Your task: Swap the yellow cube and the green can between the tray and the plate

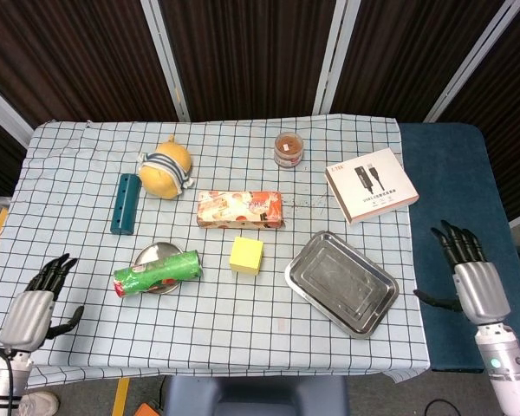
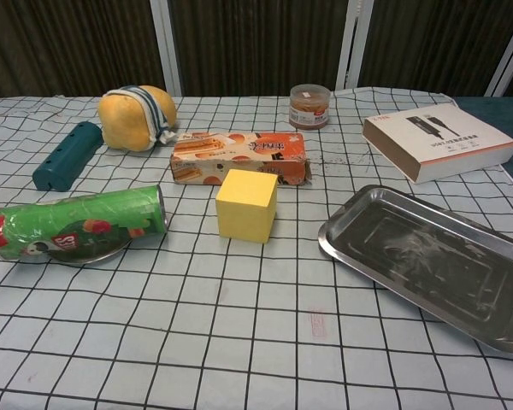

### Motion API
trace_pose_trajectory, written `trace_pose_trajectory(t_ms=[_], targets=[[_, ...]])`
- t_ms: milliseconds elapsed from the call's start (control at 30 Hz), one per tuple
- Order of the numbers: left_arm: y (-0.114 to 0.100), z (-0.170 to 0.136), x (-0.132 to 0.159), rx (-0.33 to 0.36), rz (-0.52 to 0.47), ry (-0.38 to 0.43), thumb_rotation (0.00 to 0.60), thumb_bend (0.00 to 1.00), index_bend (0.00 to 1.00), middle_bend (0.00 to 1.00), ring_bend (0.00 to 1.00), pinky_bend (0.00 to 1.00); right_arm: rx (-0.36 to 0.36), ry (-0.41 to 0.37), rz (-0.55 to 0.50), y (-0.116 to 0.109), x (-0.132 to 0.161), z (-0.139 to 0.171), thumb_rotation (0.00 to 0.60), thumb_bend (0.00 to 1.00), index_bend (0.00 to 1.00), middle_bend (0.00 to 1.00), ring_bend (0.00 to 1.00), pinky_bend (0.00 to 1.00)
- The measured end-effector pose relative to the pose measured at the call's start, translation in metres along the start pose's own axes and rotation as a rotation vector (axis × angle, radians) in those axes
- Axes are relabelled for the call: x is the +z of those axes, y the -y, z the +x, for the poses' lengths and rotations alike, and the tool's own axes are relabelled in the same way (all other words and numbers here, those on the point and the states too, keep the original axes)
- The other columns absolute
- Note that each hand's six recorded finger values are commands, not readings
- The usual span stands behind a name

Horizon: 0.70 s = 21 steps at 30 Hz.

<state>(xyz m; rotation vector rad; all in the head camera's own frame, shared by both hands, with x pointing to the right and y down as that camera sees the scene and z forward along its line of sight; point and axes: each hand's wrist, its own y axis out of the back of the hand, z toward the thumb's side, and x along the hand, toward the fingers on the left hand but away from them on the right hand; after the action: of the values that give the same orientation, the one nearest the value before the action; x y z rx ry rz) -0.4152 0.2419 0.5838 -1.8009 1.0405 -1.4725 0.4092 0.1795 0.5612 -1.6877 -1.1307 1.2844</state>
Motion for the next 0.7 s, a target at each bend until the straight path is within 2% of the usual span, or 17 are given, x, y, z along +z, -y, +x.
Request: trace_pose_trajectory(t_ms=[100, 200, 400, 700], targets=[[0.004, 0.01, 0.017, -0.028, -0.003, 0.046, 0.6, 0.34, 0.0, 0.0, 0.0, 0.15, -0.071, 0.028, -0.033, -0.015, -0.008, 0.01, 0.6, 0.12, 0.0, 0.0, 0.0, 0.0], [0.01, 0.022, 0.034, -0.042, -0.012, 0.086, 0.6, 0.34, 0.0, 0.0, 0.0, 0.15, -0.11, 0.043, -0.05, -0.022, -0.015, 0.021, 0.6, 0.13, 0.0, 0.0, 0.0, 0.0], [0.02, 0.038, 0.06, -0.071, -0.006, 0.134, 0.6, 0.34, 0.0, 0.0, 0.0, 0.15, -0.116, 0.007, -0.072, -0.024, -0.012, 0.024, 0.6, 0.12, 0.0, 0.0, 0.0, 0.0], [0.044, 0.061, 0.092, -0.133, -0.02, 0.175, 0.6, 0.34, 0.0, 0.0, 0.0, 0.15, -0.107, -0.003, -0.091, -0.022, -0.011, 0.023, 0.6, 0.13, 0.0, 0.0, 0.0, 0.0]])
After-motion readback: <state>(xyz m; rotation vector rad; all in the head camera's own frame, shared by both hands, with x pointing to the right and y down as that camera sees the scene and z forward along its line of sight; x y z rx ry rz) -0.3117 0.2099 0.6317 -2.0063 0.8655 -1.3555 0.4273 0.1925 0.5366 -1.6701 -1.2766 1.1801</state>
